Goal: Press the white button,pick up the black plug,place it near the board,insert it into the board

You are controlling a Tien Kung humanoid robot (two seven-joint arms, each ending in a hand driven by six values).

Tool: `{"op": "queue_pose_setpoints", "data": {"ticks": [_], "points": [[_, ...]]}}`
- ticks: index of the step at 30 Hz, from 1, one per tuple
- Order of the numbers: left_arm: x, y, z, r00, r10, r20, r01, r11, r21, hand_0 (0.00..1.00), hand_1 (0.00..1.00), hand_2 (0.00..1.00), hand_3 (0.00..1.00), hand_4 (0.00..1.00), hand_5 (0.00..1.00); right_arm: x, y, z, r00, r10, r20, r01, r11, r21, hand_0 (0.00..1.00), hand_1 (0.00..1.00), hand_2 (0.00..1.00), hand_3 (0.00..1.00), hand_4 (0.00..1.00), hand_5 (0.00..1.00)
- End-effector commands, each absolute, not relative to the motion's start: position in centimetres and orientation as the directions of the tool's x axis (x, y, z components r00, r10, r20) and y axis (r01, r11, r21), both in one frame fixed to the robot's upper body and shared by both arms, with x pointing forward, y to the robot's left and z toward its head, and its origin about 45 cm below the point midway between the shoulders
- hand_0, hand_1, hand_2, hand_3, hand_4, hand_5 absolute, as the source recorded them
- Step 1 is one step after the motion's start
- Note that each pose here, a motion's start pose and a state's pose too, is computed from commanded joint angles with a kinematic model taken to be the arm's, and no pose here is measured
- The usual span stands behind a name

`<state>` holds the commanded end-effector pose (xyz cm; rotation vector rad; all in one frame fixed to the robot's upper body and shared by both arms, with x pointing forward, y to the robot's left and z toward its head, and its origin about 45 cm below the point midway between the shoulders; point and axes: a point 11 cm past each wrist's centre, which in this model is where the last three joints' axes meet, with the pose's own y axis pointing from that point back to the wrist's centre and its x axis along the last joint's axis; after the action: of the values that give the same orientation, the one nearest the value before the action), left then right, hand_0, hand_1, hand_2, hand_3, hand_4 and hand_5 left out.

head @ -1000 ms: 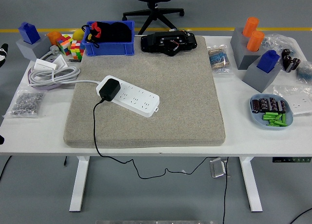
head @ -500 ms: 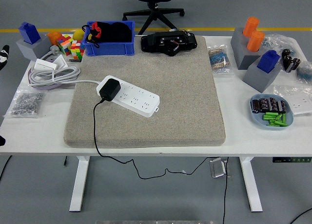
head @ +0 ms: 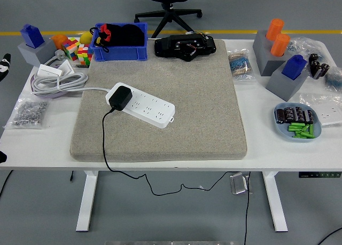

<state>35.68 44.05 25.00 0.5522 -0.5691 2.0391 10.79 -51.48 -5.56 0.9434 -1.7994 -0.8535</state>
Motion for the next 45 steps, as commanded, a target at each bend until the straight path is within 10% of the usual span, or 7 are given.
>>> {"op": "queue_pose_setpoints", "data": {"ticks": [45], "points": [[35.5,43.5,23.8,-0.442,0.679,0.586,-0.879,-0.458,-0.132,0.803,0.800,0.738,0.717,0.764,0.321,10.5,-51.2,-5.8,-0.308,-0.873,0.378,-0.230,0.454,0.861,0.765,0.649,0.656,0.616,0.661,0.422]]}}
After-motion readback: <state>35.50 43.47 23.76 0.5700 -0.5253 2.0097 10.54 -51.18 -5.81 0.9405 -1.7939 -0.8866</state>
